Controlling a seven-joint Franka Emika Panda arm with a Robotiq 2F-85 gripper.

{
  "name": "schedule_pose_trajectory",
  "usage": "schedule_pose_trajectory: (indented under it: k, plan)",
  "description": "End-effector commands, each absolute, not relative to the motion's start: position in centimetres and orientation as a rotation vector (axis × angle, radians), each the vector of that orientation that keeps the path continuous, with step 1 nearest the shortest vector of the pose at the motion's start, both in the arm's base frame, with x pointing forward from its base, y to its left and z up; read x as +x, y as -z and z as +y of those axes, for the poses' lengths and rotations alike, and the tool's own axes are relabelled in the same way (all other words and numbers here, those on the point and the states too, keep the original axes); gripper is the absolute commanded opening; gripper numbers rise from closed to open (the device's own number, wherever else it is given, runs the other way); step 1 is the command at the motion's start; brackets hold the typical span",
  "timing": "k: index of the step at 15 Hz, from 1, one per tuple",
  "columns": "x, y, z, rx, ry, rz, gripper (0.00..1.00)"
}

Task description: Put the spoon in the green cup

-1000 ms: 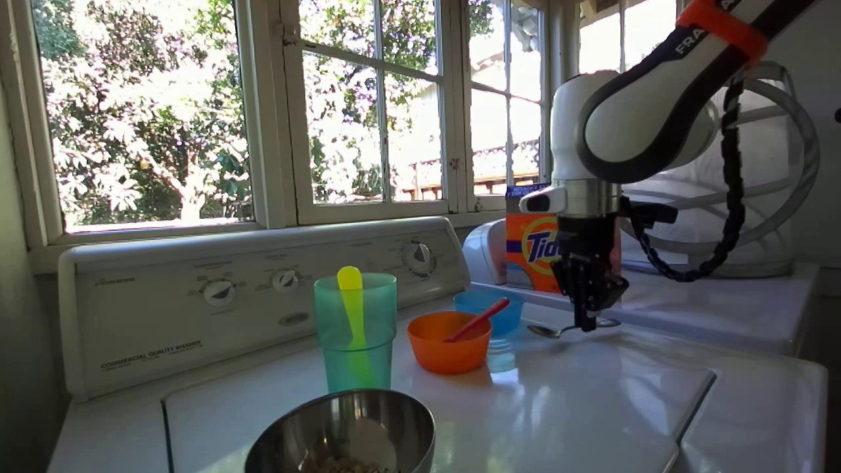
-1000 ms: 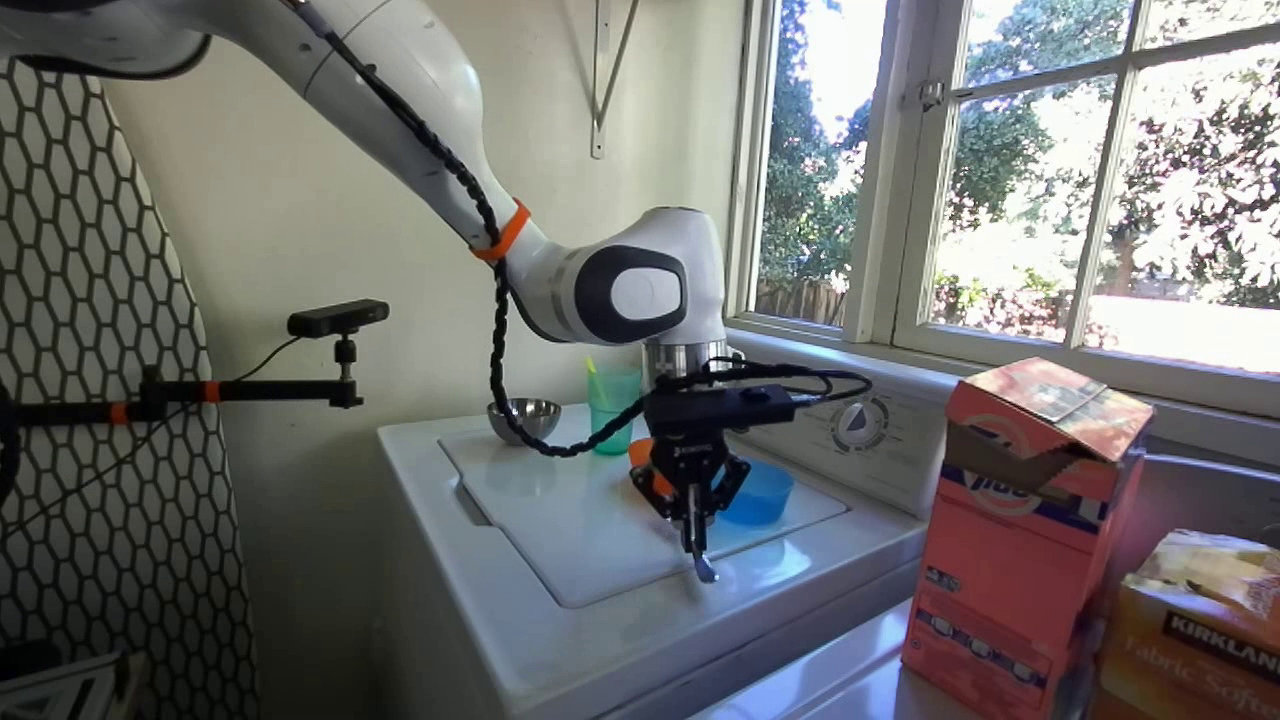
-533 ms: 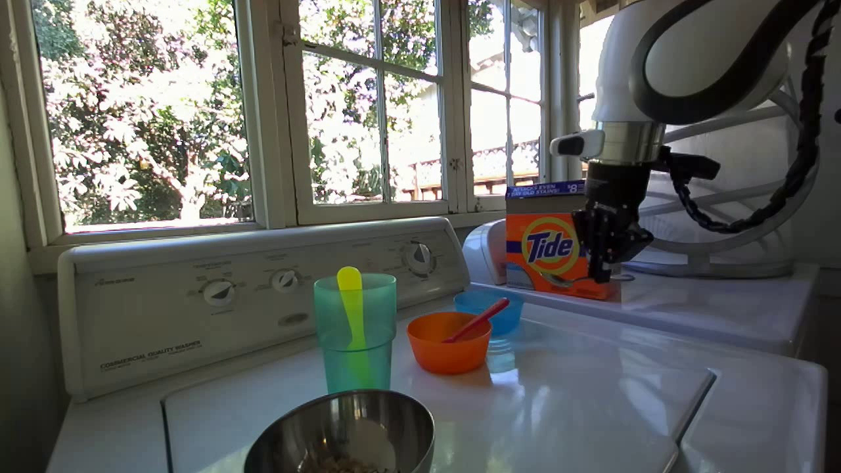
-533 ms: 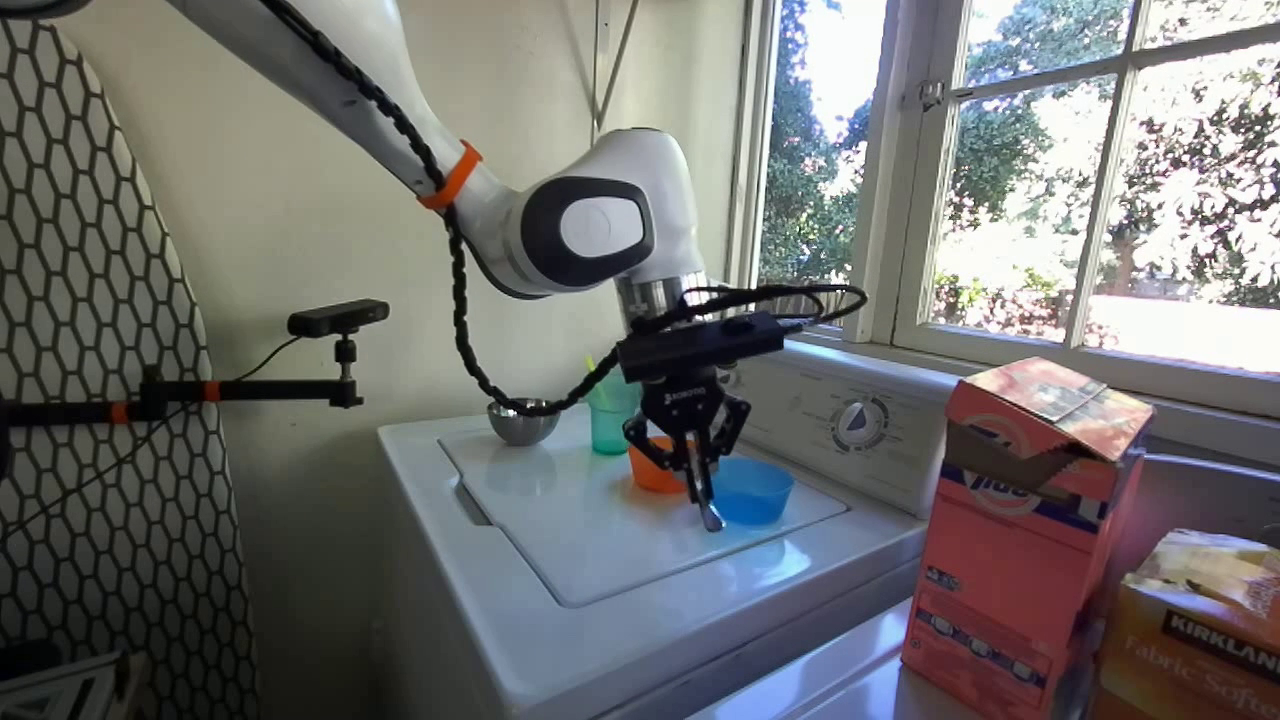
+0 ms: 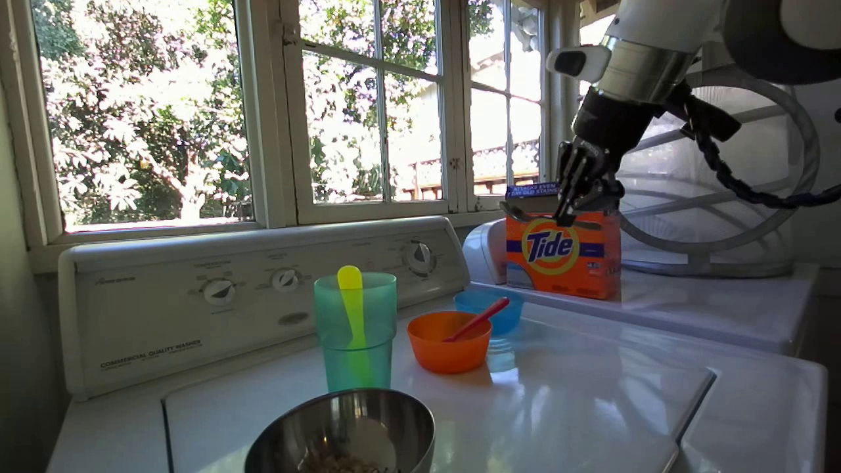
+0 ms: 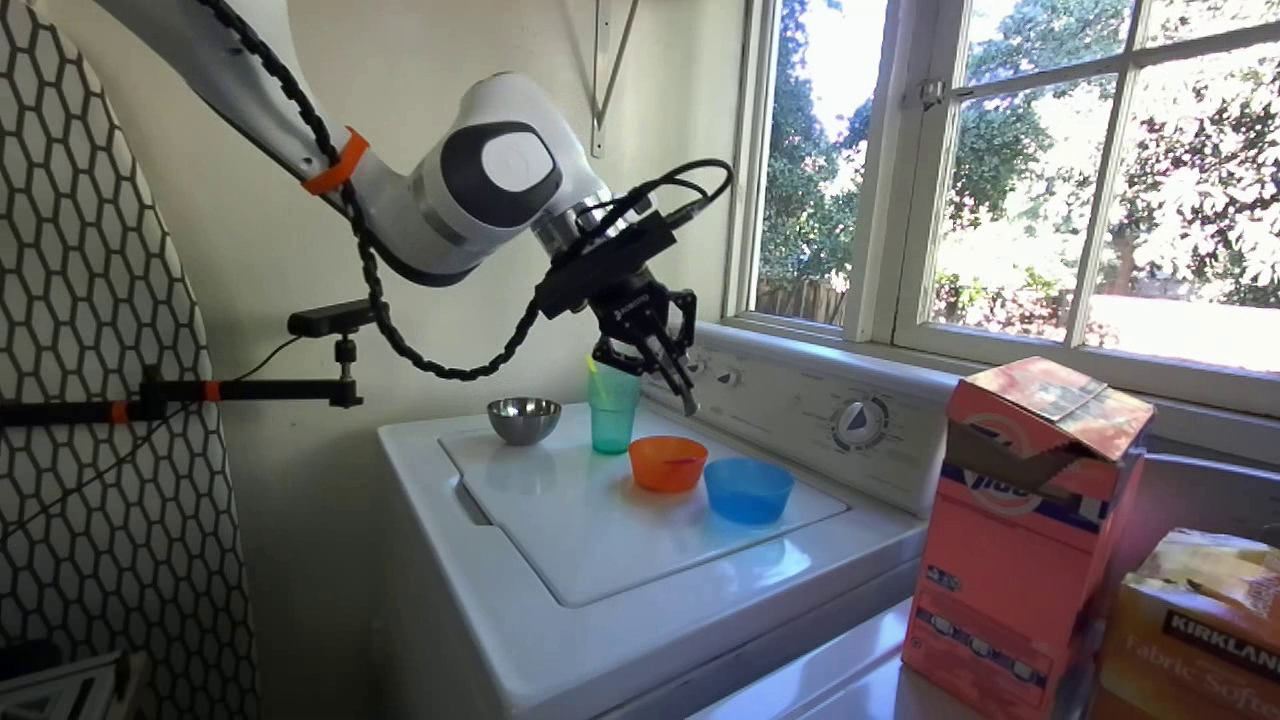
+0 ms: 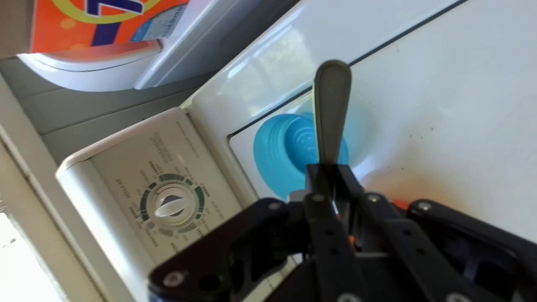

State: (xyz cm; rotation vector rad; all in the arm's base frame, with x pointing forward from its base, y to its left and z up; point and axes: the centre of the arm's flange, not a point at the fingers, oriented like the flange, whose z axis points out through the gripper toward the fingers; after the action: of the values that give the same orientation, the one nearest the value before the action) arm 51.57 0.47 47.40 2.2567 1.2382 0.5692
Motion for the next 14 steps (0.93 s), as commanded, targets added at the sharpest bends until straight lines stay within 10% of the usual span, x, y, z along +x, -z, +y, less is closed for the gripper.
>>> schedule_pose_trajectory:
  k: [1,14]
  plan:
    - [48.1,-47.6,4.0,2.171,-0.685,1.052,0.03]
    - [47.9,-51.1,7.7,2.069,-0.733,1.084,0.03]
